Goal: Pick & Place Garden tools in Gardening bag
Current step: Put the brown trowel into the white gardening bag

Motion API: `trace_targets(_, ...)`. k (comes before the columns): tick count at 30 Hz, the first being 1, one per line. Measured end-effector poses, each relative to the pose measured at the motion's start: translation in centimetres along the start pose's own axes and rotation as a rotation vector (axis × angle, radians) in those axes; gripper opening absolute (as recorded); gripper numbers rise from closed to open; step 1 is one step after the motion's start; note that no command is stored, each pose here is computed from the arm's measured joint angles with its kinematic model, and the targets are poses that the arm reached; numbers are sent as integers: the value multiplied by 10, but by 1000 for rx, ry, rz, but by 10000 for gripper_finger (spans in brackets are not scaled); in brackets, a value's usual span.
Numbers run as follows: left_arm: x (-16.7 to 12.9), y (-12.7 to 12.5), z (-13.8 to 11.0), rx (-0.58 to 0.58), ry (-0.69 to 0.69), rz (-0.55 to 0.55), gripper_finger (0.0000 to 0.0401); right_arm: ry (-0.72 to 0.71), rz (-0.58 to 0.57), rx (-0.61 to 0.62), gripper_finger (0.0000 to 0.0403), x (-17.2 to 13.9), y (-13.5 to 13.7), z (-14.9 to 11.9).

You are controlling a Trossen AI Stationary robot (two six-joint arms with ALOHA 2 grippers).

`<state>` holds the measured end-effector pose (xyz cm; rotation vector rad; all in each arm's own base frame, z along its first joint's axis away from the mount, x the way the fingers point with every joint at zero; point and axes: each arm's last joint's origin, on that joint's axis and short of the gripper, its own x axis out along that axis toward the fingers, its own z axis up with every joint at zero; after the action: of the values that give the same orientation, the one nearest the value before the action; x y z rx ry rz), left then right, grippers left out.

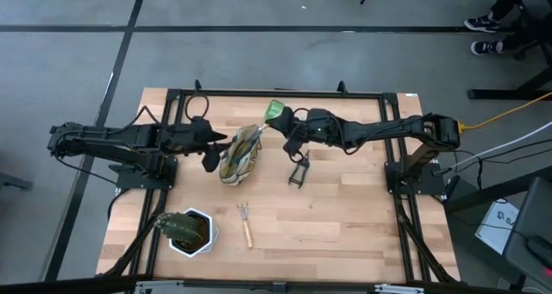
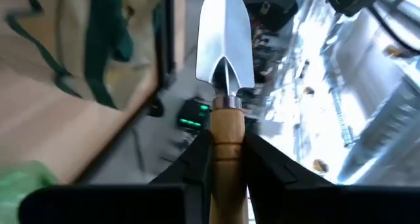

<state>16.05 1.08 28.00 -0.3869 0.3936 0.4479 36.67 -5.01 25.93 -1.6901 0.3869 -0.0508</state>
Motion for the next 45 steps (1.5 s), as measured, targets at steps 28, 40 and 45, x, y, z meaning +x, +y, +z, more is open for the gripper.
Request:
trace_targets(28, 21, -27, 28, 220, -279, 6, 171, 106, -36, 86, 64, 2, -23, -5)
trace_targets(40, 18, -22, 18, 41, -249, 146, 171, 18, -50, 152, 64, 1, -25, 3)
trace_targets(45, 18, -24, 18, 18, -239, 103, 171, -15, -54, 160, 64, 0, -25, 9)
